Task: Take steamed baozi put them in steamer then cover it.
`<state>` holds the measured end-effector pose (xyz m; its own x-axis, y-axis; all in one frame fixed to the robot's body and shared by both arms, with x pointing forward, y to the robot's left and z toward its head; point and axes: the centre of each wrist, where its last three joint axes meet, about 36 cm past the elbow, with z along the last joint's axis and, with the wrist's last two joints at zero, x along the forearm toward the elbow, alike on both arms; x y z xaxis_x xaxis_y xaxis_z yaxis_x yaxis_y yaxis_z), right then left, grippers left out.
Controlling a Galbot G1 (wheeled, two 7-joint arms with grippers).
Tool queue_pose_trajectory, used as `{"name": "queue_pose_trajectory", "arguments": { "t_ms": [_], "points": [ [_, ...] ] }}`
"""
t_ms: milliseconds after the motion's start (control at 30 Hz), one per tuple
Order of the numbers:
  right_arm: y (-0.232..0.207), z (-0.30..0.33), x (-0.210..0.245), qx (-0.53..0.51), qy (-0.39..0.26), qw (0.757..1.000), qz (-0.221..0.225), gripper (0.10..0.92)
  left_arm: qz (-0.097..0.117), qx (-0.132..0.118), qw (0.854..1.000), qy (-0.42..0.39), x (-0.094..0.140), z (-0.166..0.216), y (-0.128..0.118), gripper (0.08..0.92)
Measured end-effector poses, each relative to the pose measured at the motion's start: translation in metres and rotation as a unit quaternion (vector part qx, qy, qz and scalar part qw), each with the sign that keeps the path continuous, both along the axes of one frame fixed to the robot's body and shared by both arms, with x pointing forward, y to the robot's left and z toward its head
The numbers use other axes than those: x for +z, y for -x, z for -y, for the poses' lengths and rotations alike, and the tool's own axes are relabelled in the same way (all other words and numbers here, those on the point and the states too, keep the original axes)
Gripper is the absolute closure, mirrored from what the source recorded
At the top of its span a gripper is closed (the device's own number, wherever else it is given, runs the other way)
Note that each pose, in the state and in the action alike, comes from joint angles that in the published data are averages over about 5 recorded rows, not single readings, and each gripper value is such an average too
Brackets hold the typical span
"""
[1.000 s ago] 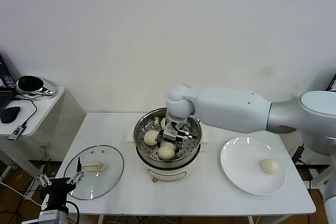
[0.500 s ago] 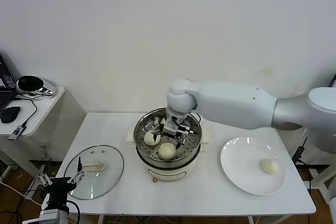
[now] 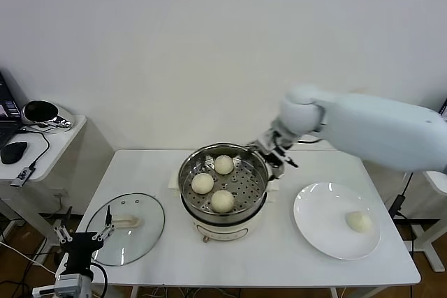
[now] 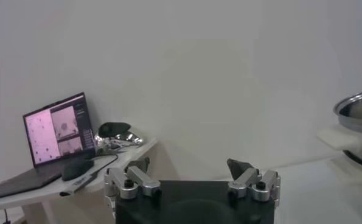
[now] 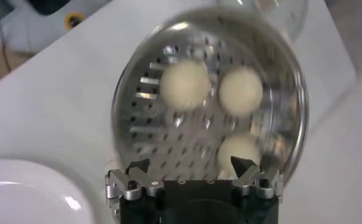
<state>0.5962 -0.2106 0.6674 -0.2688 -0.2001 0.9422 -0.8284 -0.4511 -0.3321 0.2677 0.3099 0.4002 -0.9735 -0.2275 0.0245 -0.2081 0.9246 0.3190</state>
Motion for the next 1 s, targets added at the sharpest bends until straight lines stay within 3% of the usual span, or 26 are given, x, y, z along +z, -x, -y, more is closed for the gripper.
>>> {"name": "queue_pose_trajectory", "arguments": {
  "t_ms": [400,1000],
  "points": [
    [0.029,0.118,-0.056,-0.174,-0.008,0.985,-0.014,0.200,-0.001,-0.010,1.000,-0.001,-0.003,0.001,-0.006,0.177],
    [0.039,0.228,-0.159,-0.287,0.039,0.957,-0.031,0.200,-0.013,-0.007,1.000,-0.003,-0.008,-0.003,-0.004,0.177]
  ]
}}
